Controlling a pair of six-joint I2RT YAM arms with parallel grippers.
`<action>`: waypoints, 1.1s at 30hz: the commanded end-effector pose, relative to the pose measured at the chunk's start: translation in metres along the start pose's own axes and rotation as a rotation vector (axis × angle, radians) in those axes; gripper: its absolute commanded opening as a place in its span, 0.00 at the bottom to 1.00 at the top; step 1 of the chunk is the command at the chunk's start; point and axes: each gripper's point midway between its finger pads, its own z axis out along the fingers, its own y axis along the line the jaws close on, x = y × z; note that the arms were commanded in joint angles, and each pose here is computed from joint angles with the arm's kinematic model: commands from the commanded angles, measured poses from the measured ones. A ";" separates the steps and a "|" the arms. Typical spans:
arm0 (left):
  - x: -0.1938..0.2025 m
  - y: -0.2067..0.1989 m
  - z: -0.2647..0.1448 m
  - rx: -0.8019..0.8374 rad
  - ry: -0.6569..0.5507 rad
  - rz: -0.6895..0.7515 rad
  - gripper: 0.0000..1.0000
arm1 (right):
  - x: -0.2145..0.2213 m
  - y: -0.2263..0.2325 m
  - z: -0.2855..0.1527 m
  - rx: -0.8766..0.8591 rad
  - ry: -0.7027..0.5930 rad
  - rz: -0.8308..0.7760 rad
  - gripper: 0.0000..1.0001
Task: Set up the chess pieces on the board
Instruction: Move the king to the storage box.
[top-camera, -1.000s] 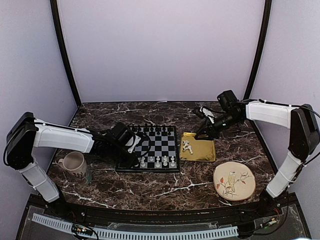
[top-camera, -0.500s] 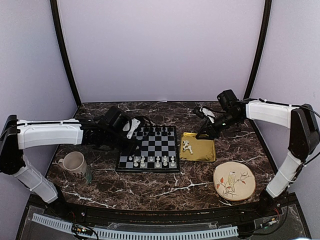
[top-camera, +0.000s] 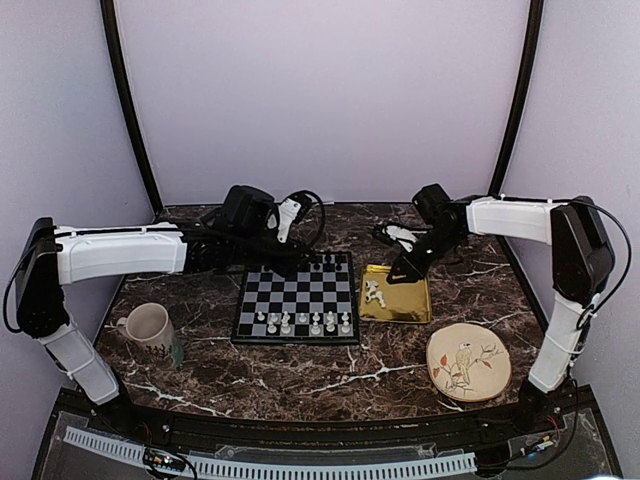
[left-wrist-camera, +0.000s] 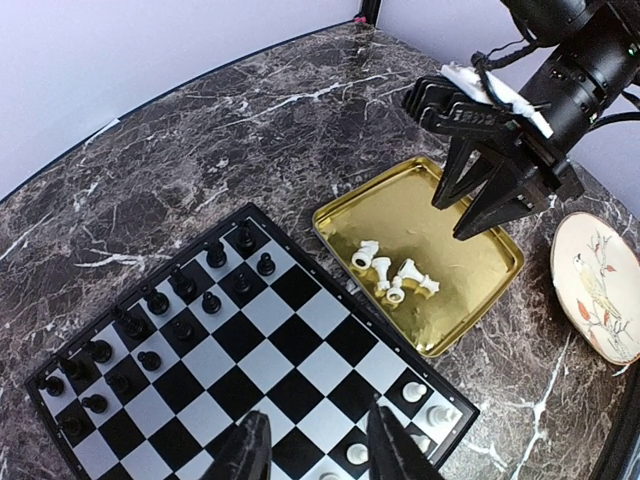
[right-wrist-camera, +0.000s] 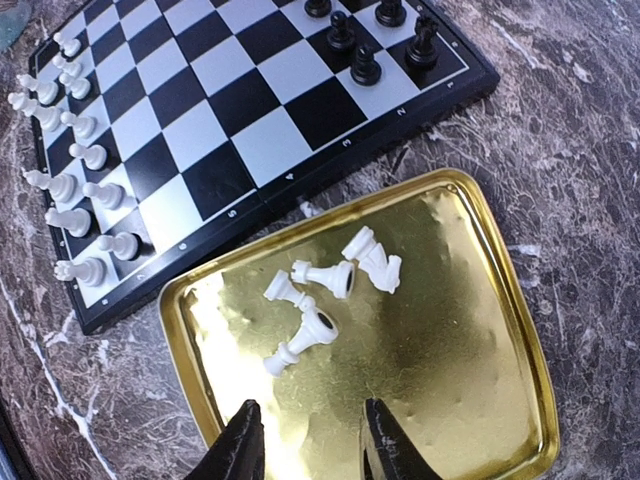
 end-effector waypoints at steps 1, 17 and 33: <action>-0.013 -0.005 -0.005 0.037 -0.060 -0.010 0.35 | 0.009 -0.006 0.011 0.045 0.074 -0.015 0.33; -0.007 -0.001 -0.012 0.017 -0.061 -0.003 0.36 | 0.001 -0.024 0.049 0.026 0.126 -0.019 0.30; -0.005 -0.003 -0.010 0.029 -0.054 -0.008 0.36 | 0.022 -0.034 0.038 0.128 0.241 -0.168 0.29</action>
